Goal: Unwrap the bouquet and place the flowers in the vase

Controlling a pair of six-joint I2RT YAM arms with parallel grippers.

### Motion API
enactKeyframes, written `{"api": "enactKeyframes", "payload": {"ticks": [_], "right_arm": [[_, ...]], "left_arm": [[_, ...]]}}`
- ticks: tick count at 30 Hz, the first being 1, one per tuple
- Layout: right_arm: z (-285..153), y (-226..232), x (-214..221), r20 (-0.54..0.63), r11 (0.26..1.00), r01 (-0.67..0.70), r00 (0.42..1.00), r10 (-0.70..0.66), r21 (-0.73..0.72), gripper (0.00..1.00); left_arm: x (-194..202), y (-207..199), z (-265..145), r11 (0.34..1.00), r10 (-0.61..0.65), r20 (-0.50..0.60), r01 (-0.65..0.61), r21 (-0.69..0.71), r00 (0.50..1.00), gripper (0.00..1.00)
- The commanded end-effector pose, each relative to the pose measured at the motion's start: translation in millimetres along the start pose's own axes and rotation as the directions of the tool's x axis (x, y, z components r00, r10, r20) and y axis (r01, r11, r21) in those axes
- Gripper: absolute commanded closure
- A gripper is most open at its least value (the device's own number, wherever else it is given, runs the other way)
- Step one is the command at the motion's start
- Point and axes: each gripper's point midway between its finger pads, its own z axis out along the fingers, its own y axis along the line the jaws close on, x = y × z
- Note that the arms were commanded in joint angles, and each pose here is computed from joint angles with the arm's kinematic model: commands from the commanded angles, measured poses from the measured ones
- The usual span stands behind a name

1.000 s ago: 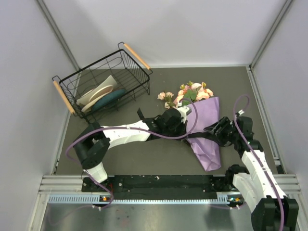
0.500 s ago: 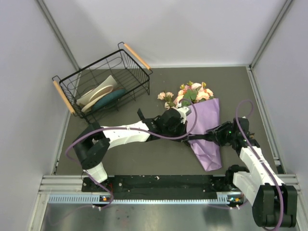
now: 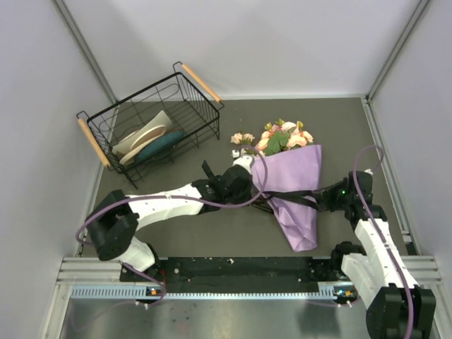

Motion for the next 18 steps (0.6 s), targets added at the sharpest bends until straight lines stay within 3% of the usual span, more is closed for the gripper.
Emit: {"api": "enactKeyframes", "payload": {"ticks": [1, 4, 5, 7, 8, 11, 12, 14, 18], "right_arm": [[-17.1, 15.7, -44.9, 0.149, 0.999, 0.04, 0.988, -0.037, -0.018, 1.0], [-23.4, 10.3, -70.6, 0.219, 0.999, 0.048, 0.974, -0.051, 0.018, 0.95], [-23.9, 4.3, -79.0, 0.251, 0.996, 0.067, 0.965, -0.078, 0.055, 0.84], [-27.1, 6.1, -87.5, 0.278, 0.993, 0.091, 0.954, -0.107, 0.072, 0.76], [-27.4, 6.7, -87.4, 0.271, 0.988, 0.135, 0.951, -0.151, 0.076, 0.55], [-30.5, 22.7, -82.0, 0.235, 0.963, 0.267, 0.935, -0.265, 0.025, 0.39], [-34.7, 32.4, -82.2, 0.241, 0.951, 0.308, 0.923, -0.301, 0.008, 0.37], [-37.4, 42.1, -69.7, 0.22, 0.918, 0.397, 0.896, -0.386, -0.007, 0.27], [-47.5, 68.8, -47.1, 0.229, 0.845, 0.529, 0.835, -0.5, -0.082, 0.22]], "left_arm": [[-13.7, 27.5, -23.0, 0.994, -0.035, 0.109, 0.046, -0.101, 0.993, 1.0], [-14.7, 36.8, -35.8, 0.991, -0.037, 0.142, 0.055, -0.123, 0.989, 1.0], [-15.4, 38.7, -39.1, 0.991, -0.035, 0.149, 0.054, -0.125, 0.988, 1.0], [-21.3, 37.5, -48.0, 0.993, -0.018, 0.172, 0.038, -0.113, 0.985, 1.0], [-26.7, 34.3, -53.0, 0.995, -0.009, 0.187, 0.028, -0.097, 0.982, 1.0], [-45.8, 13.8, -62.5, 0.999, 0.046, 0.202, -0.042, -0.026, 0.978, 1.0], [-45.7, 17.0, -66.4, 0.998, 0.058, 0.178, -0.05, -0.049, 0.982, 1.0], [-82.5, 12.4, -84.8, 0.997, 0.052, 0.244, -0.039, -0.06, 0.968, 1.0], [-158.5, 8.6, -133.4, 0.996, 0.087, 0.366, -0.068, -0.064, 0.926, 1.0]]}}
